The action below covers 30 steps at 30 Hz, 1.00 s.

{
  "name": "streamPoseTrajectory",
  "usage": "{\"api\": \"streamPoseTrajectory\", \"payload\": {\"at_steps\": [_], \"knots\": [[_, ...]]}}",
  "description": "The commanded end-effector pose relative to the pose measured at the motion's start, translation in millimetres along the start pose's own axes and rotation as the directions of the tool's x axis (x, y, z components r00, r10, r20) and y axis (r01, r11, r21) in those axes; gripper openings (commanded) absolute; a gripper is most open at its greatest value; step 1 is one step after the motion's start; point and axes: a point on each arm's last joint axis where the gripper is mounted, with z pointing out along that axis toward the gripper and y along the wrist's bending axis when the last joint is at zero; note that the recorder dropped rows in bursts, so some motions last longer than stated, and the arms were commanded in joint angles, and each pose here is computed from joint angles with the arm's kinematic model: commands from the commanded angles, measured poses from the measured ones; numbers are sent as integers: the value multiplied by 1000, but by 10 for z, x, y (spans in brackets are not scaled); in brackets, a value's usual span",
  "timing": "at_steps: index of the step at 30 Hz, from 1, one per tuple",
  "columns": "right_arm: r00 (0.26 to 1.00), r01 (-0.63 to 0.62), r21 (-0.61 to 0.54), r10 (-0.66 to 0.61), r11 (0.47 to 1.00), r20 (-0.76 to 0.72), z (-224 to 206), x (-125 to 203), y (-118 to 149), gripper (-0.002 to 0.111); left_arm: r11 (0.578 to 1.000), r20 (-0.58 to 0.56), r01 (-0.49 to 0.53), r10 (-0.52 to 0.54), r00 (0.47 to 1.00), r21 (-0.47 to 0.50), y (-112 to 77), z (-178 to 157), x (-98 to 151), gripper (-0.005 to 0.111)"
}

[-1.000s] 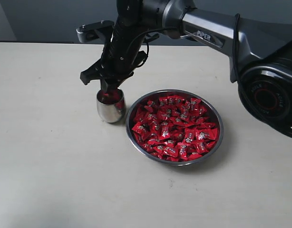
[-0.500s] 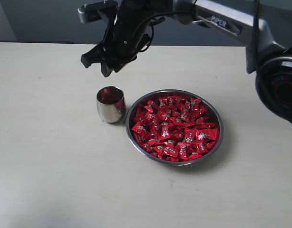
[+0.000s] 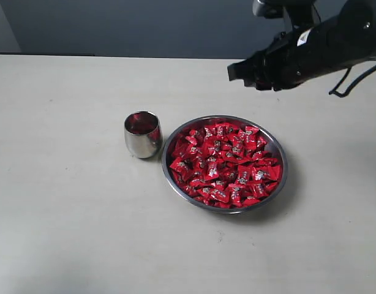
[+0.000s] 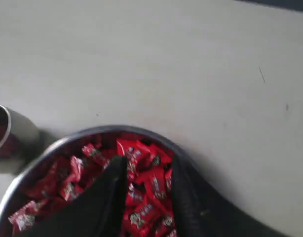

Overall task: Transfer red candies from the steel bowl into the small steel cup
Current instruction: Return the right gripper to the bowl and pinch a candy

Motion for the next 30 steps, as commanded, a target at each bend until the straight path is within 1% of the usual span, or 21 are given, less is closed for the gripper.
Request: {"api": "streamPoseTrajectory", "payload": {"at_steps": [1,3,7,11,15,20,24,30], "knots": [[994,-30,10,31,1000,-101,126,179,-48,31,1000,8,-2,2,1000,5,-3,1,6,0],[992,-17,3,17,1000,-125,204,214,-5,31,1000,8,-2,2,1000,5,-3,1,6,0],[962,-14,-13,10,1000,-273,375,229,27,31,1000,8,-2,2,1000,5,-3,1,6,0],[925,-14,-30,2,999,-379,528,119,54,31,1000,8,-2,2,1000,5,-3,1,6,0],[880,4,-55,-30,998,-474,628,66,140,31,1000,8,-2,2,1000,5,-3,1,6,0],[850,91,-75,-117,993,-514,761,63,306,31,1000,8,-2,2,1000,5,-3,1,6,0],[812,97,-88,-130,991,-569,883,132,369,31,1000,8,-2,2,1000,5,-3,1,6,0],[778,130,-88,-157,988,-609,1014,229,389,31,1000,8,-2,2,1000,5,-3,1,6,0]]}}
